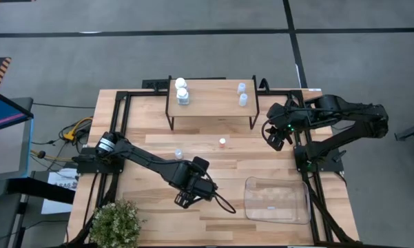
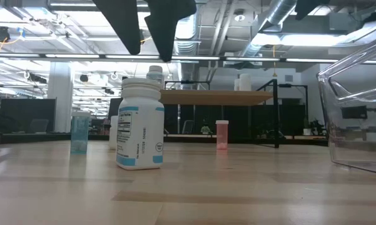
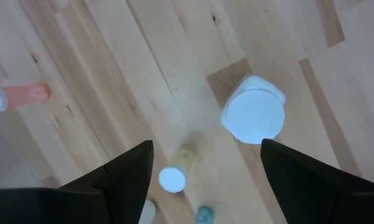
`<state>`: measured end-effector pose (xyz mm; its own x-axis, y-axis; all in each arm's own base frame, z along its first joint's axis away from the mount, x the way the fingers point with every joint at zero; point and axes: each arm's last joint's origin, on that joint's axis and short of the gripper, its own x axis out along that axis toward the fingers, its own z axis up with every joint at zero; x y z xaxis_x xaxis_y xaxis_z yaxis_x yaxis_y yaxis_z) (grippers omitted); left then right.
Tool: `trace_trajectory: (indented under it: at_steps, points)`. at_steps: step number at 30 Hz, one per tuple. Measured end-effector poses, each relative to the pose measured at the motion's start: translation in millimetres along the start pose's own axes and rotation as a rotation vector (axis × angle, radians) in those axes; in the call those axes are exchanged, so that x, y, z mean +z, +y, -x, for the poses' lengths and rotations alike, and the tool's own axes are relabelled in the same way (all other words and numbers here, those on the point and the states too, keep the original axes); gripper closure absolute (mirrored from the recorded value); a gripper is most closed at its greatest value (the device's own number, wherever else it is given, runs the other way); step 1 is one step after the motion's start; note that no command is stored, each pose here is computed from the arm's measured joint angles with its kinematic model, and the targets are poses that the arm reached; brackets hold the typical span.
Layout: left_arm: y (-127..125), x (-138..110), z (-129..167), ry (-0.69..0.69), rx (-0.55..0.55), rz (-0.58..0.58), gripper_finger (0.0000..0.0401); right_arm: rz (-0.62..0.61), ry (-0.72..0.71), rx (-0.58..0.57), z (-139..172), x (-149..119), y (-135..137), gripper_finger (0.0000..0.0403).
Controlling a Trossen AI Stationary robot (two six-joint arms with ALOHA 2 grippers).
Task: Pick and place medicine bottles onto shelf by color
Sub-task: Put the white pill bottle on the shelf aligned with the other white pill bottles
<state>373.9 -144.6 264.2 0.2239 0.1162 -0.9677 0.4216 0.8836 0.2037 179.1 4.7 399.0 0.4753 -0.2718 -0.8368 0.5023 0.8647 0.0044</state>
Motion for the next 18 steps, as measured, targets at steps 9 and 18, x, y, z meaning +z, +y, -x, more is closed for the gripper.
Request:
trace_trajectory:
  at_steps: [9,18]
  points:
    - [5.7,0.7,-2.7,-0.016,-0.023,-0.037,0.0118,0.000,0.001,0.001,0.0,-0.1,0.0,0.0222]
    - [-9.9,-3.5,-15.4,0.013,-0.081,-0.134,0.0118,0.001,0.005,0.000,0.1,-0.4,-0.2,0.0222]
